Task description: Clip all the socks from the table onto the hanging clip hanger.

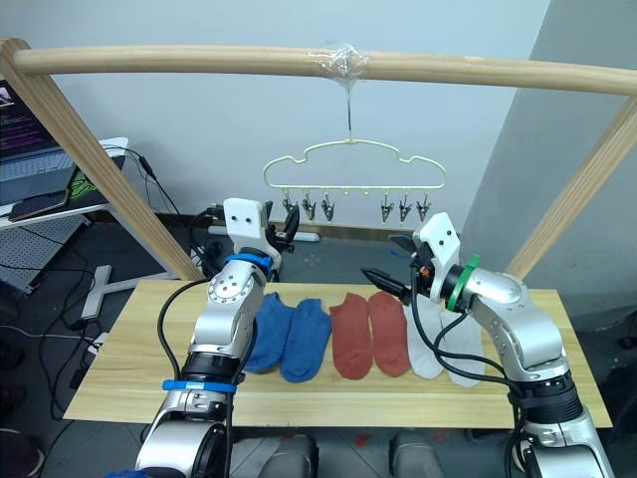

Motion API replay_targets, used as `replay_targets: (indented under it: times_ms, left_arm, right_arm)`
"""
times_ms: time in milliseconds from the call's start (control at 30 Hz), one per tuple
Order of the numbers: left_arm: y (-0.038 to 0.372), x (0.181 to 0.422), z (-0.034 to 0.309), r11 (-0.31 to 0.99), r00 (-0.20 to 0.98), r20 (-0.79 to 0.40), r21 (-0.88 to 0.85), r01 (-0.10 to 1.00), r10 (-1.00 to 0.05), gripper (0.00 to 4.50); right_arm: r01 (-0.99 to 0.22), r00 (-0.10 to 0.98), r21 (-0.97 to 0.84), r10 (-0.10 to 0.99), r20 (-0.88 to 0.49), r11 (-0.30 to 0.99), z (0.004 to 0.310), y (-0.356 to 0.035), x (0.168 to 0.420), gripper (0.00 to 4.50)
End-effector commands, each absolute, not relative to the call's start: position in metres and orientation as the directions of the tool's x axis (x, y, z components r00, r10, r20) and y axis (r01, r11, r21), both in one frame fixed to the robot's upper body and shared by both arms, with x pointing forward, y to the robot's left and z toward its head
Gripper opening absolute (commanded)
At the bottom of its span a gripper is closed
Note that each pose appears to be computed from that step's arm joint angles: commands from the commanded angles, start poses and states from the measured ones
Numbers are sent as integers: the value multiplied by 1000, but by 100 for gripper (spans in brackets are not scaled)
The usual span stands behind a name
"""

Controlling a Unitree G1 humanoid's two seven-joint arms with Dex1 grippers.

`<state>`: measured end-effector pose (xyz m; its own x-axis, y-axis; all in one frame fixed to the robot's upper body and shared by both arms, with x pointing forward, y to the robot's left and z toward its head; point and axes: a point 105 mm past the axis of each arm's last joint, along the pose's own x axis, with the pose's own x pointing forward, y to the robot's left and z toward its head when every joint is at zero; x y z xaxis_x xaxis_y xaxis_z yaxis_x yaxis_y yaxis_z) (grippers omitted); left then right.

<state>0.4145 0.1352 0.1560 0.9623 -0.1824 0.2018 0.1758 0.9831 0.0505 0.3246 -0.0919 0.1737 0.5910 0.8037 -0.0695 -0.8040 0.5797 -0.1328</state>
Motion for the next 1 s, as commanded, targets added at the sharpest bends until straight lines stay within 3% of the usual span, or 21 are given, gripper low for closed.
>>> replay_targets:
  times_ms: [33, 933, 1000]
  left_arm:
    - [129, 417, 169, 981, 948, 255, 84, 176, -192, 265]
    - [135, 430, 184, 981, 934, 318, 149, 121, -163, 265]
    - [133, 429, 185, 979, 930, 321, 150, 135, -178, 230]
  right_arm:
    - [-813, 570, -175, 821, -42, 556, 186, -87, 323, 450]
    - [-802, 586, -187, 809, -53, 568, 185, -89, 322, 450]
    - [-802, 585, -185, 809, -52, 568, 185, -89, 321, 450]
